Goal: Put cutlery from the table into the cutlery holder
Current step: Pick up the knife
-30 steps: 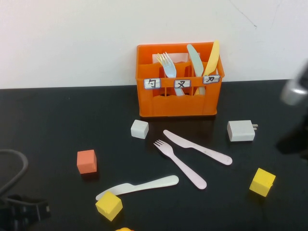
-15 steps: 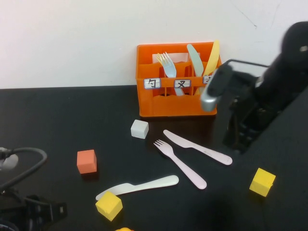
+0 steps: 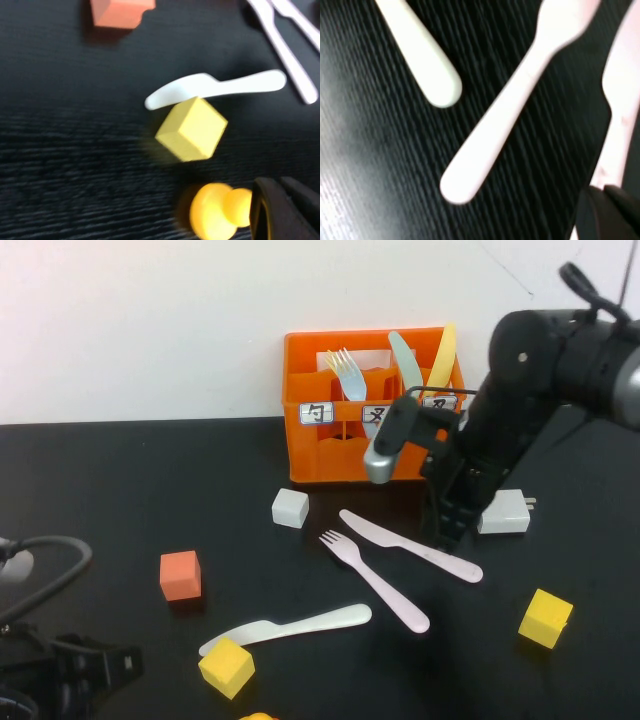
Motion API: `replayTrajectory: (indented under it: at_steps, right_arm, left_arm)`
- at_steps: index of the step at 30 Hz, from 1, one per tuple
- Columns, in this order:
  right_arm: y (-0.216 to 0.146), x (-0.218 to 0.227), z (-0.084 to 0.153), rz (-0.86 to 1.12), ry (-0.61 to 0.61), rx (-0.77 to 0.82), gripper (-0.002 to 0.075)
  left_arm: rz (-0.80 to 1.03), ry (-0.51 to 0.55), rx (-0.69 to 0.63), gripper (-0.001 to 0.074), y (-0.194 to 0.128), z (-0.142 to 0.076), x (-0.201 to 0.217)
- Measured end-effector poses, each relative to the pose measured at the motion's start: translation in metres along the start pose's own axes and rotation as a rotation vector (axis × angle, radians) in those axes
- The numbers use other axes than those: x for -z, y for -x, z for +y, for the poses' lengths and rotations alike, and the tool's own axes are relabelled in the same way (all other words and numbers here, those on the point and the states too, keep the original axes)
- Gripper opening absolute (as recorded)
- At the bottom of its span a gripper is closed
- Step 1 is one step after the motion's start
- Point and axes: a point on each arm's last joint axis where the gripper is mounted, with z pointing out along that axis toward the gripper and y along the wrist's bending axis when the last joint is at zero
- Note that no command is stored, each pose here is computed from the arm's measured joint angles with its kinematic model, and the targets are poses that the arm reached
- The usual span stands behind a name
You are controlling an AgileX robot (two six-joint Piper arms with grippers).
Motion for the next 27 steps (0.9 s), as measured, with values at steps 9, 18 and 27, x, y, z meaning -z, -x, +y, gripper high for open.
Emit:
replayTrajectory:
  at_steps: [9,18,27]
  right_arm:
    - [0.013,-0.026,-0.001,0.016,0.022,0.09,0.008]
    - [0.012,-0.035,-0.005,0.032,-0.007,0.106,0.0395]
    - [0.013,-0.049,-0.011,0.027,-0.023,0.099,0.0418]
  left_arm:
    - [-0.019,-0.045,0.004,-0.0001,0.002,-0.004,0.0]
    - [-0.032,-0.074,-0.013,-0.0001,0.003,-0.007,0.0]
    - [-0.029,-0.079,-0.036,-0.0001,0.003,-0.007,0.0]
